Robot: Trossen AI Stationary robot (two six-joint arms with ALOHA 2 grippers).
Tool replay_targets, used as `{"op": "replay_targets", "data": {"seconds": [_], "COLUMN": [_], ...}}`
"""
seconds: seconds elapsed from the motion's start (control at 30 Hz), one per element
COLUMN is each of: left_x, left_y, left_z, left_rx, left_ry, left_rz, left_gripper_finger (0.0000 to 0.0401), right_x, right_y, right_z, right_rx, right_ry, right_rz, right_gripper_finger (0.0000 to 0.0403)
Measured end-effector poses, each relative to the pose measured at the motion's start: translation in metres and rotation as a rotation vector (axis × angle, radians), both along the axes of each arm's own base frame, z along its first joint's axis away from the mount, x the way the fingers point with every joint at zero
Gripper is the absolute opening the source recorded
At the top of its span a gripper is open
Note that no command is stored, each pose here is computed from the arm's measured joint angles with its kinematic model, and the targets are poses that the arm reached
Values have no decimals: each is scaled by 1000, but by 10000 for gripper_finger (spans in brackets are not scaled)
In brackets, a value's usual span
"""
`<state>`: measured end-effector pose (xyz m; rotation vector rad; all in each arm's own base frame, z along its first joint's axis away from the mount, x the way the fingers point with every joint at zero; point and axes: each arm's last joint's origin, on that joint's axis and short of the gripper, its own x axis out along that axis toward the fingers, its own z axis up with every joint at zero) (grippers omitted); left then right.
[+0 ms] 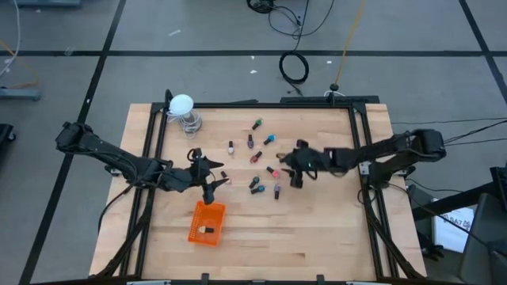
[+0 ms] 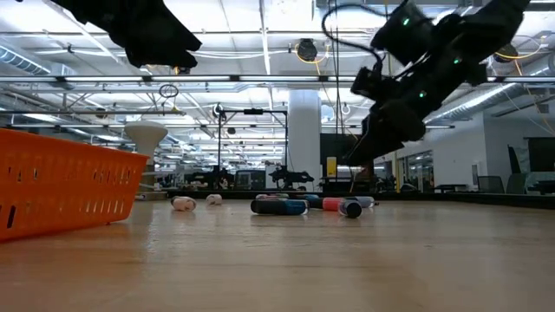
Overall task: Pick & Place Nail Polish
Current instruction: Put the middle blue nail color bottle into the orange bin
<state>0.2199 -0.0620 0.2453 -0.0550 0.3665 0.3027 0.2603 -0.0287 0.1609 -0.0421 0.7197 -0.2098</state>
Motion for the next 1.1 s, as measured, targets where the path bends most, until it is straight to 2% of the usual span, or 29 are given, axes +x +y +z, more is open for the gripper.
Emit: {"op": "replay_targets", "data": {"seconds": [0.17,0.3,0.57,0.77,0.93,1.1], "left_x": [0,0,0,1,1,1], "left_y": [0,0,0,2,3,3], "left_z": [0,0,1,1,0,0], "left_rx": [-1,-1,8,8,8,9], "left_ry": [-1,-1,-4,-4,-2,-2], "left_rz": [0,0,-1,7,9,10], "left_gripper_finger": [255,255,255,255,255,255], "right_x": [-4,-3,11,25,27,24], "right_y": [-33,-45,-51,-55,-56,-55], "right_z": [-11,-22,-27,-36,-44,-43], "right_rx": [55,70,32,45,56,64], "right_ry": [46,70,115,233,278,311], "right_rz": [30,52,98,127,130,122], "right_gripper_finger": [200,198,196,196,195,168]}}
